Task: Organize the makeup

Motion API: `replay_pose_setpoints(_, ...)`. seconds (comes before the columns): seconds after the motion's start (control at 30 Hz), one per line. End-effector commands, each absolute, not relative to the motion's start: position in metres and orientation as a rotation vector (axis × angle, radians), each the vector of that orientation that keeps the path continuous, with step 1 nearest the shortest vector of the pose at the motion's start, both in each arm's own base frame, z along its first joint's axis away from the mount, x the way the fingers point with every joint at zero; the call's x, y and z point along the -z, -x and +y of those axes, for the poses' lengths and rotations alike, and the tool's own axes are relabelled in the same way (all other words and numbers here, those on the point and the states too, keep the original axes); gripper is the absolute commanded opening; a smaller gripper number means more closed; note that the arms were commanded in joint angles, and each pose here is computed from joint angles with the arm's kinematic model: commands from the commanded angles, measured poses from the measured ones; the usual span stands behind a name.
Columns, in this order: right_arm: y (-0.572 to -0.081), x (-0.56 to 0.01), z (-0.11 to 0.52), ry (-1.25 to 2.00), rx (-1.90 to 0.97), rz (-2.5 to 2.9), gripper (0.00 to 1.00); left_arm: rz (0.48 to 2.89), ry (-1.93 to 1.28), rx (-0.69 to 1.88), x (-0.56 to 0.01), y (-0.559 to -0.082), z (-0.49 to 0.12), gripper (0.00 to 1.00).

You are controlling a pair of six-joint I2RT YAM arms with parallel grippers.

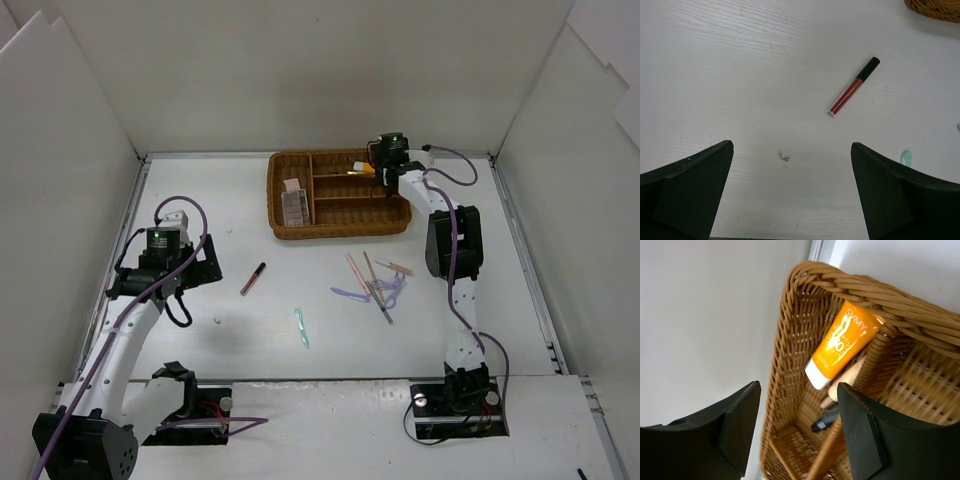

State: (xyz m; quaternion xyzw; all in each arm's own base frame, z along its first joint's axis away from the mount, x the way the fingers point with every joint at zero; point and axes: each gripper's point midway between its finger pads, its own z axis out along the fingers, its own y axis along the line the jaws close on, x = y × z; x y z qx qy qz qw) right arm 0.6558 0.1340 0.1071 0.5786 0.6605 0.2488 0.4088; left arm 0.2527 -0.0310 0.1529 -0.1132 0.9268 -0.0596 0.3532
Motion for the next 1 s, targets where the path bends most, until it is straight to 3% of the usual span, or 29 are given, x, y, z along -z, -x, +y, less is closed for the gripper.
replay_pose_setpoints(0.0, -0.658, -0.211, 0.128, -1.279, -0.737, 1.542, 0.60, 2.330, 0.261, 0.170, -0.169, -0.262, -0.032, 0.99)
replay_pose_setpoints(0.3, -0.576, -0.282, 0.123, -0.704, -0.474, 1.817, 0.52, 2.352, 0.209, 0.231, -0.168, -0.267, -0.042, 0.99)
replay_pose_setpoints(0.5, -0.486, -0.254, 0.125, -0.345, -0.301, 2.077, 0.50, 2.393, 0.179, 0.284, -0.164, -0.272, -0.052, 0.99)
replay_pose_setpoints(0.73, -0.387, -0.173, 0.167, 0.184, -0.230, 2.386, 0.45, 2.408, 0.157, 0.290, -0.170, -0.280, -0.054, 0.99)
replay_pose_setpoints(0.97, -0.358, -0.109, 0.189, 0.482, -0.172, 2.560, 0.41, 2.412, 0.139, 0.310, -0.163, -0.286, -0.057, 0.99)
